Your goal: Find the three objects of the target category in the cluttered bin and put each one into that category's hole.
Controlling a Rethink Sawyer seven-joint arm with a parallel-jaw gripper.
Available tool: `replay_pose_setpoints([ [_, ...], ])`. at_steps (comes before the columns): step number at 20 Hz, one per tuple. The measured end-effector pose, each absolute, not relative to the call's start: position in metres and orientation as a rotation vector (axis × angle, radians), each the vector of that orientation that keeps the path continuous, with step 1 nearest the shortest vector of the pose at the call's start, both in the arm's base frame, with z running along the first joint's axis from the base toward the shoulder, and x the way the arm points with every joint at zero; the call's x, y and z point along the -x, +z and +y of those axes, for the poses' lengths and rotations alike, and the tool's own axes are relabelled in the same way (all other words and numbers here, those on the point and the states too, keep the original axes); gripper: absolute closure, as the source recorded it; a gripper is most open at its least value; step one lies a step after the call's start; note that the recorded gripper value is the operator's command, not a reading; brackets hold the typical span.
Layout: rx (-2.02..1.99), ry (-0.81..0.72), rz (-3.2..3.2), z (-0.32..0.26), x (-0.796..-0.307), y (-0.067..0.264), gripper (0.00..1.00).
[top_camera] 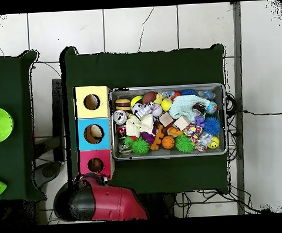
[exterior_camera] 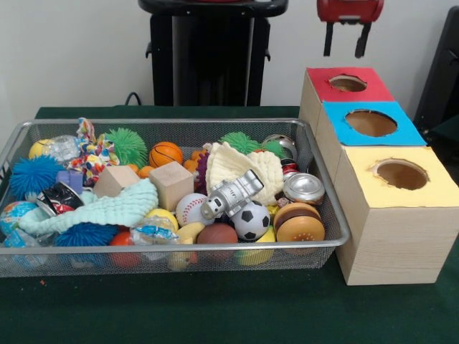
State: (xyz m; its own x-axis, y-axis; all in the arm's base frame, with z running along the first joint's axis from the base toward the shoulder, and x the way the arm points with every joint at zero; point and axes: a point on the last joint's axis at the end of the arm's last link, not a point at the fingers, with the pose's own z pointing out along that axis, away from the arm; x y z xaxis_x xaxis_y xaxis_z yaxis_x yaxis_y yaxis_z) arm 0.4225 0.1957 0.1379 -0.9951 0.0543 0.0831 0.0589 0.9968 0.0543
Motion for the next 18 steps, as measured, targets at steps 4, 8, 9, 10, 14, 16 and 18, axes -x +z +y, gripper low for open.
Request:
replay_pose_setpoints([
  [4, 0.117, -0.133, -2.980, 0.185, -0.421, 0.170, 0.00],
  [8, 0.160, -0.149, -3.000, 0.171, -0.430, 0.187, 0.00],
  [9, 0.169, -0.149, -3.007, 0.167, -0.432, 0.189, 0.00],
  [10, 0.185, -0.147, -3.018, 0.159, -0.435, 0.193, 0.00],
  [14, 0.248, -0.093, -3.081, 0.104, -0.444, 0.197, 0.00],
  [16, 0.265, -0.049, -3.120, 0.067, -0.450, 0.195, 0.00],
  [18, 0.276, 0.023, -3.163, 0.005, -0.453, 0.190, 0.00],
])
